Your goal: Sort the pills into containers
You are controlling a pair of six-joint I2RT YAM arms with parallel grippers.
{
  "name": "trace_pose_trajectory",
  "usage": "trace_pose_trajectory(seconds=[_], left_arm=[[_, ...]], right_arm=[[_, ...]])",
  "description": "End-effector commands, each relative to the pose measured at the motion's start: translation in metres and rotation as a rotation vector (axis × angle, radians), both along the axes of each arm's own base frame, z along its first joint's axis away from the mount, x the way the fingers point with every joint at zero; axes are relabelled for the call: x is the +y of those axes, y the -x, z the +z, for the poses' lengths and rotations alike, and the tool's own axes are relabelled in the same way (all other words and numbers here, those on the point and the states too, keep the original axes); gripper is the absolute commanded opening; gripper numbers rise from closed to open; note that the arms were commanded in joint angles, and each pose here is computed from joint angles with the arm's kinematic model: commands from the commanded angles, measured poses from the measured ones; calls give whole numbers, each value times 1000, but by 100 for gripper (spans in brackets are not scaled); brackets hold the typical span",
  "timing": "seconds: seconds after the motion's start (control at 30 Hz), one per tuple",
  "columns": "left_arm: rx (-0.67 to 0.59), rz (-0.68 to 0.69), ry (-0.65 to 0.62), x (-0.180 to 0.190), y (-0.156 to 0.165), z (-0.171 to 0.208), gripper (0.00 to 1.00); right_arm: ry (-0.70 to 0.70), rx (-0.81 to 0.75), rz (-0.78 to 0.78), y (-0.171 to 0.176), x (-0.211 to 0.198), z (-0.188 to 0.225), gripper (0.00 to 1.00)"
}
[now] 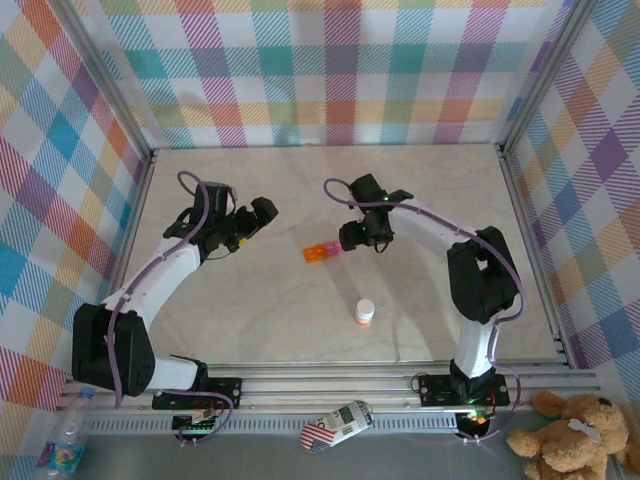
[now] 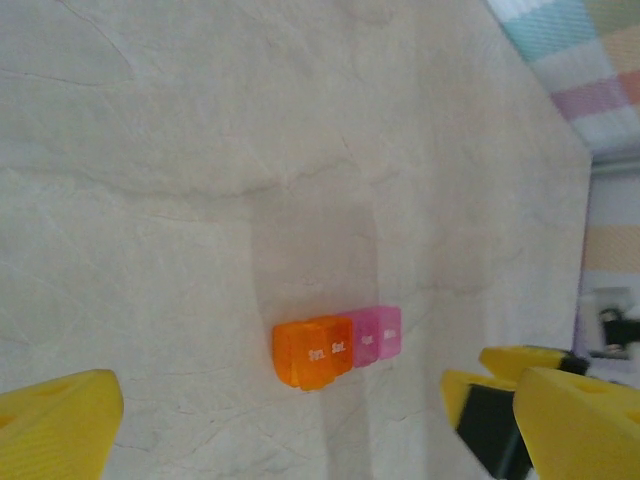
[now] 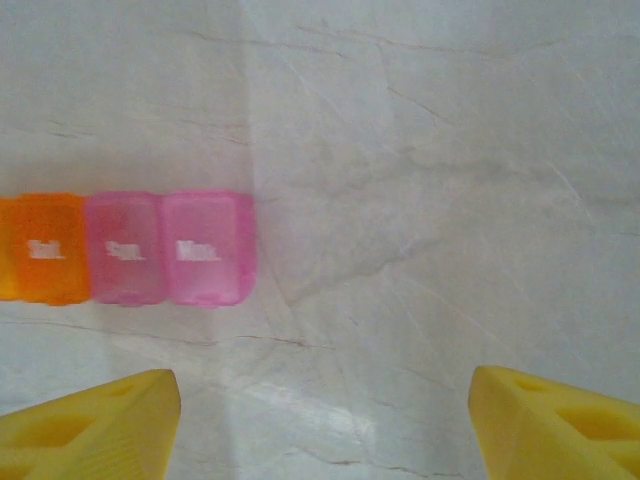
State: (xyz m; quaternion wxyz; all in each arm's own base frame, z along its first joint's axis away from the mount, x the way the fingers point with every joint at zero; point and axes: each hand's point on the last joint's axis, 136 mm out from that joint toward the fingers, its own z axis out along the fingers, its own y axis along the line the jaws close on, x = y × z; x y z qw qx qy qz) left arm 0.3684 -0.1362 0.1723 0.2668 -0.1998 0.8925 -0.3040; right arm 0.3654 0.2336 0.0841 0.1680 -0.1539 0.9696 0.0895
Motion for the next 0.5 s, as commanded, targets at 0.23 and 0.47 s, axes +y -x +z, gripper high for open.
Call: trace_pose_trajectory(seconds=[0.23,0.47], left_arm=[[98,-338,-269,-38,19,-34,100],[129,-424,-433,-47,25,-55,100]], right_arm=[[-172,68,10,-13,43,-3,77],[-164,105,19,-18,50,-23,77]])
